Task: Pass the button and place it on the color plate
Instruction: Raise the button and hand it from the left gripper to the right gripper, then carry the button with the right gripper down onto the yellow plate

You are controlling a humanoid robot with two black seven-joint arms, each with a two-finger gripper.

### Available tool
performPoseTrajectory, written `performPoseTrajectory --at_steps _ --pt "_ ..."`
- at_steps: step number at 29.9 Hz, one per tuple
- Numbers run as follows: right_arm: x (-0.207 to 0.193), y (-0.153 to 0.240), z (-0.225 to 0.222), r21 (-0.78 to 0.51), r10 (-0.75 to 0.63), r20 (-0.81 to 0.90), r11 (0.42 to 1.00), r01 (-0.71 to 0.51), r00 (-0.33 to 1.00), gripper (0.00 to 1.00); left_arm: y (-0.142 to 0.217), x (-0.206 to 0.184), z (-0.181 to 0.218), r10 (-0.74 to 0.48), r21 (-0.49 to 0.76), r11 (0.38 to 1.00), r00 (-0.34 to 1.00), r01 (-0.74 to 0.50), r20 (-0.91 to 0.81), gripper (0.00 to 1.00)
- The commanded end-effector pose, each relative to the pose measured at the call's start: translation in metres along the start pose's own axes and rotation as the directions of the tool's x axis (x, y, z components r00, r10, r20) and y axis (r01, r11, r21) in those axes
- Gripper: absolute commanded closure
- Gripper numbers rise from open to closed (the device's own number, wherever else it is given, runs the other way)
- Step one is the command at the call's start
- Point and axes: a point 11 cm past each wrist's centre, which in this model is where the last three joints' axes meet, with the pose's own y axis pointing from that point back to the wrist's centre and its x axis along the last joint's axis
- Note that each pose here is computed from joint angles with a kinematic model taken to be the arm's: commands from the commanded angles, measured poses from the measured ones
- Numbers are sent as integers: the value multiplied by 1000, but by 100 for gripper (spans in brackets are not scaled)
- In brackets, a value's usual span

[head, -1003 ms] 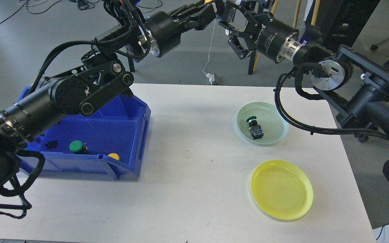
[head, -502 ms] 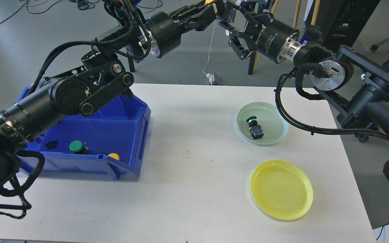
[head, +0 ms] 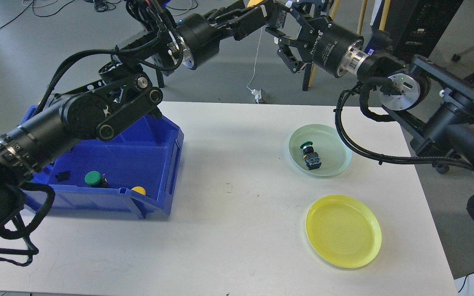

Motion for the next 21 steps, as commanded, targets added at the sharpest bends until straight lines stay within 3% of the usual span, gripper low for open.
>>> performPoseTrajectory --at_steps 1,6,13,21 --pt "1 0 -3 8 1 1 1000 -1 1000 81 2 -2 -10 -11 58 998 1000 11 1 1" --pt "18 14 -14 20 45 -19 999 -45 999 81 11 6 -31 -4 156 988 1000 2 12 1" --pt "79 79 -24 3 203 -68 979 -203 977 81 36 24 -61 25 233 972 1000 -25 6 1" --pt "93 172 46 -246 246 -113 932 -267 963 81 42 44 -66 97 248 966 992 -74 -81 1"
